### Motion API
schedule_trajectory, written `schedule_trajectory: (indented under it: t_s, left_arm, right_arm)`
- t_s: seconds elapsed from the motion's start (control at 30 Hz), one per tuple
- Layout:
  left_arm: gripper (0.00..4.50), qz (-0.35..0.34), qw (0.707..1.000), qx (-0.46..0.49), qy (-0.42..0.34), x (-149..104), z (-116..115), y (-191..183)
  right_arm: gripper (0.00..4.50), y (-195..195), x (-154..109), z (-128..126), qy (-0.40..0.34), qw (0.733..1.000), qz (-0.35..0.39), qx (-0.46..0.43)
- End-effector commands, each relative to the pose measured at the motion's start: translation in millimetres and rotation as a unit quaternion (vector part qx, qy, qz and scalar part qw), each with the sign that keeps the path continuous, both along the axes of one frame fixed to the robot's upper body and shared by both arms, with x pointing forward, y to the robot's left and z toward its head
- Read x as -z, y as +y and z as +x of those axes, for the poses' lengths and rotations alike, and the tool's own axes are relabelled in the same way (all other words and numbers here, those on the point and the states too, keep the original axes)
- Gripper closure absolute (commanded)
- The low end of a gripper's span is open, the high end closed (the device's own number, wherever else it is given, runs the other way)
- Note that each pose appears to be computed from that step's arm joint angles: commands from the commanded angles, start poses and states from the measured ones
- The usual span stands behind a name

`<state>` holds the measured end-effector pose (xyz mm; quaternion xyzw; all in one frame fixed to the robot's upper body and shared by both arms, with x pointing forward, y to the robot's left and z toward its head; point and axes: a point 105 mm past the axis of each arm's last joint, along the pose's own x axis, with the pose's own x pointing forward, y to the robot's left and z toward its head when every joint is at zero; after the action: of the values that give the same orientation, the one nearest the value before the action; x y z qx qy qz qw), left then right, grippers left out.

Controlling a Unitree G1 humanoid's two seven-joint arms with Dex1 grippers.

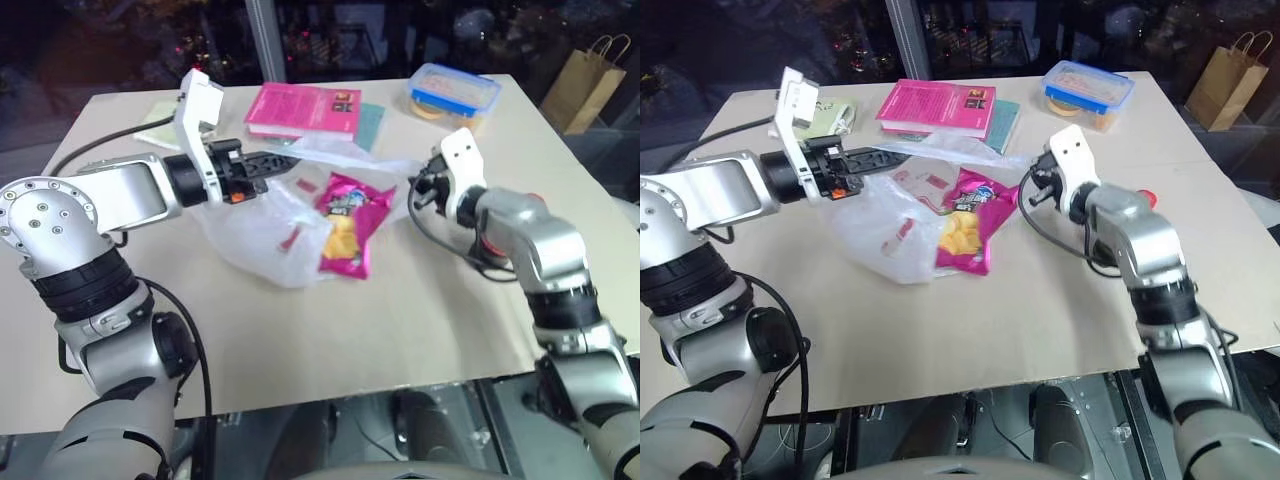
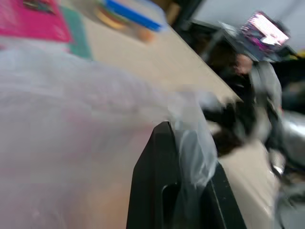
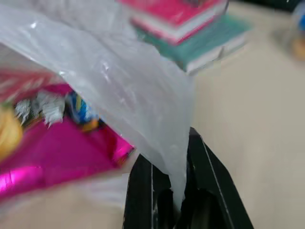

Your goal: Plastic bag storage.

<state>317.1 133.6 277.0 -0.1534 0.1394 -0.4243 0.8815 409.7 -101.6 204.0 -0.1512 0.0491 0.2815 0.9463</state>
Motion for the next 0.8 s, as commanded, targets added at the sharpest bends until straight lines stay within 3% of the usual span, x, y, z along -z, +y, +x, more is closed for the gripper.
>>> schedule_trajectory:
  t_s: [0.03,0.17,0.27,0.4,0.5,0.8]
  left_arm:
    - [4.50,-0.018,0.999,0.017,-0.021,-16,-4,-12]
    - [4.50,-0.004,0.999,-0.043,-0.012,-5,6,-6]
    - [4.50,0.017,0.998,-0.064,-0.019,6,7,-6]
    - [4.50,0.006,0.996,-0.085,-0.019,12,13,-3]
    - [4.50,0.000,0.996,-0.087,-0.021,12,16,-2]
    - [4.50,0.004,0.998,-0.043,-0.048,4,8,-6]
  right_arm:
    - [4.44,2,-3,4,-0.020,0.998,-0.041,-0.032]
    - [3.15,0,7,-17,0.004,0.996,-0.050,-0.073]
    - [1.63,-7,7,-45,0.031,0.997,-0.006,-0.074]
    - [1.63,-6,4,-82,0.065,0.992,0.071,-0.077]
    - [1.63,4,19,-101,0.107,0.985,0.113,-0.072]
    - [1.63,28,69,-85,0.169,0.976,0.136,0.002]
